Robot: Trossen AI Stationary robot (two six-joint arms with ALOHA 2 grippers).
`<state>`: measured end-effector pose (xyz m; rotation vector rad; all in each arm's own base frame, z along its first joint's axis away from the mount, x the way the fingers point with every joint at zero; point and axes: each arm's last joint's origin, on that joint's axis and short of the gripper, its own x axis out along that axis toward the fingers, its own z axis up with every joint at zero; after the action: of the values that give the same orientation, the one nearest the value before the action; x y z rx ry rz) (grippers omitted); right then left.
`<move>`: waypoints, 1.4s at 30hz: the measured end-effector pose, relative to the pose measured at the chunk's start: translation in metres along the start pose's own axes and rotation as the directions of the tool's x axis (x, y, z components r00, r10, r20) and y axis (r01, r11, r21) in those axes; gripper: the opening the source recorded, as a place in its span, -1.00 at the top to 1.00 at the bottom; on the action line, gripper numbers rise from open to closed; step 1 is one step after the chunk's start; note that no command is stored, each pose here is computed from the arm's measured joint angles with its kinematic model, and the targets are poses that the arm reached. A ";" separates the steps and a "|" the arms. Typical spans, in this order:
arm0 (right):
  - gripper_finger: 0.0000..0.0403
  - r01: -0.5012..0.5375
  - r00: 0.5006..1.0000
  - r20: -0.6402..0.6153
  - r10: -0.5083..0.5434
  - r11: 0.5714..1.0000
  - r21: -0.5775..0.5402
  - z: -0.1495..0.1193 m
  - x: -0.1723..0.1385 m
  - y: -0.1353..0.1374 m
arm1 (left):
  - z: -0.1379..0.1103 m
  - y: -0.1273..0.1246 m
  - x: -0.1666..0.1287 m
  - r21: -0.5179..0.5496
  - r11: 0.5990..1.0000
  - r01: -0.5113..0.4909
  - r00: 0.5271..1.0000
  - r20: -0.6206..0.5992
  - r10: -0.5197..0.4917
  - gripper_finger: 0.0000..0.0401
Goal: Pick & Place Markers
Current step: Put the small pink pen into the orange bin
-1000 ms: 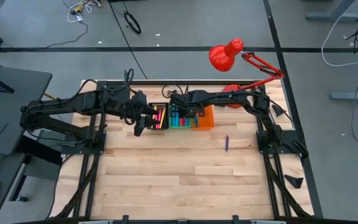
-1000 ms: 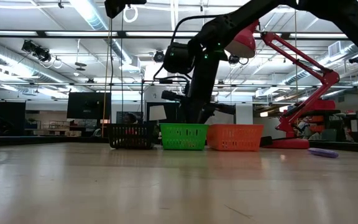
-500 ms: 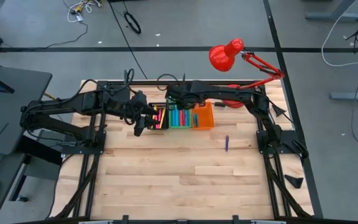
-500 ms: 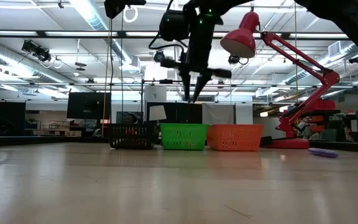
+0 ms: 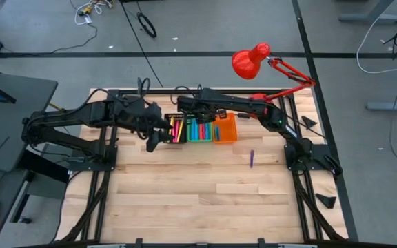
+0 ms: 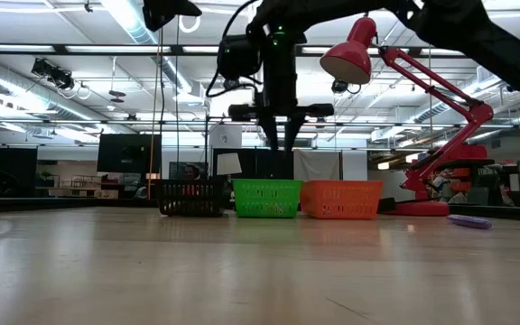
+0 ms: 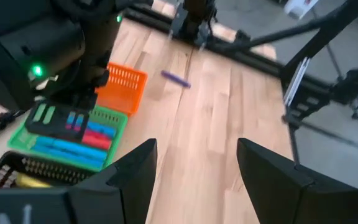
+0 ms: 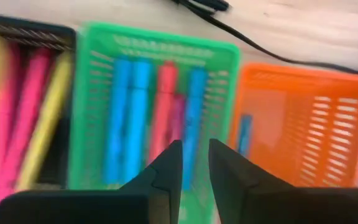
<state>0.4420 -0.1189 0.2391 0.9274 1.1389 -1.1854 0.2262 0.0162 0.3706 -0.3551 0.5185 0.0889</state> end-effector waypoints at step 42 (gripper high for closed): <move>0.62 0.015 0.995 -0.091 -0.028 0.989 -0.150 -0.016 0.051 0.015 | -0.087 0.024 -0.164 0.068 0.988 -0.142 0.830 0.552 0.081 -0.14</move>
<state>0.4548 -0.1119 0.1855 0.8649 1.2970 -1.0677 0.0396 0.0087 0.3745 -0.1784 -0.0317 0.2683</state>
